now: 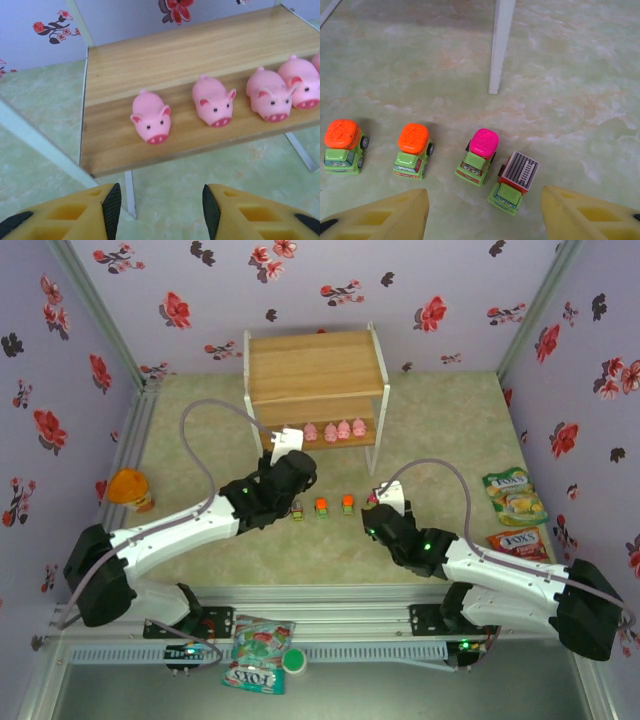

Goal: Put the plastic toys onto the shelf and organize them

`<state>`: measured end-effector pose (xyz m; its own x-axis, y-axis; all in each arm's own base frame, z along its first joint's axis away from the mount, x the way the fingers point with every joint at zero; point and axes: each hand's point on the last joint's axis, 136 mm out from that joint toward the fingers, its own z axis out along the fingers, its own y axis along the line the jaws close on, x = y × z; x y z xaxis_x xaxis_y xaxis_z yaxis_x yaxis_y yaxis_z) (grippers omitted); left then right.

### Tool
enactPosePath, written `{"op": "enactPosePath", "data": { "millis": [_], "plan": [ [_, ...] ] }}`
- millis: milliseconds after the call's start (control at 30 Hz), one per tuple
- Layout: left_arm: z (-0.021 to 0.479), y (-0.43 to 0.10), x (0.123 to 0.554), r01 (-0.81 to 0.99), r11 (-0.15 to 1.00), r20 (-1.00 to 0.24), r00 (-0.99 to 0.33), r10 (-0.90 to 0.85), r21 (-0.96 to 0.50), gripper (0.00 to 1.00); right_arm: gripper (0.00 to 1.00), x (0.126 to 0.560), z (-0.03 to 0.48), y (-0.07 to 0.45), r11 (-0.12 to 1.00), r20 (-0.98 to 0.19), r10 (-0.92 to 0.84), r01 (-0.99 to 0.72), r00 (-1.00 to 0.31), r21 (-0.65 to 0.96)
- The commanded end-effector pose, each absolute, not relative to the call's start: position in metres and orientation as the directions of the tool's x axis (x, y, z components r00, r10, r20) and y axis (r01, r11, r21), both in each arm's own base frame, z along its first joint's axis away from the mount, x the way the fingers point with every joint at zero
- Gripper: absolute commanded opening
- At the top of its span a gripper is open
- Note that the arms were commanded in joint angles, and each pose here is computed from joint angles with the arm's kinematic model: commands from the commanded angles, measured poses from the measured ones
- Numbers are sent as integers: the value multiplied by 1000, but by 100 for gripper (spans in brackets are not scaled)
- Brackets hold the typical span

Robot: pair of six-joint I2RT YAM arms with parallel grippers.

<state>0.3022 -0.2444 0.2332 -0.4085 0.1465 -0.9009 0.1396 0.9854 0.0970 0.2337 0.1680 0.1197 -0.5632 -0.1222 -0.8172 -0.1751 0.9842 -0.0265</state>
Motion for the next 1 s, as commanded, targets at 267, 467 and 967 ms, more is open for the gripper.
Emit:
{"op": "enactPosePath", "data": {
  "millis": [267,467,967],
  "plan": [
    [189,-228,280,138,986,-873,-466,145,90,55,63,229,116,134,998,-785,35,63,-618,-6],
    [181,-229,277,150,986,-873,-469,136,73,55,64,228,115,128,993,-770,70,116,-635,-6],
    [148,-243,272,203,979,-842,-523,135,31,56,67,241,87,133,981,-682,173,189,-711,52]
  ]
}}
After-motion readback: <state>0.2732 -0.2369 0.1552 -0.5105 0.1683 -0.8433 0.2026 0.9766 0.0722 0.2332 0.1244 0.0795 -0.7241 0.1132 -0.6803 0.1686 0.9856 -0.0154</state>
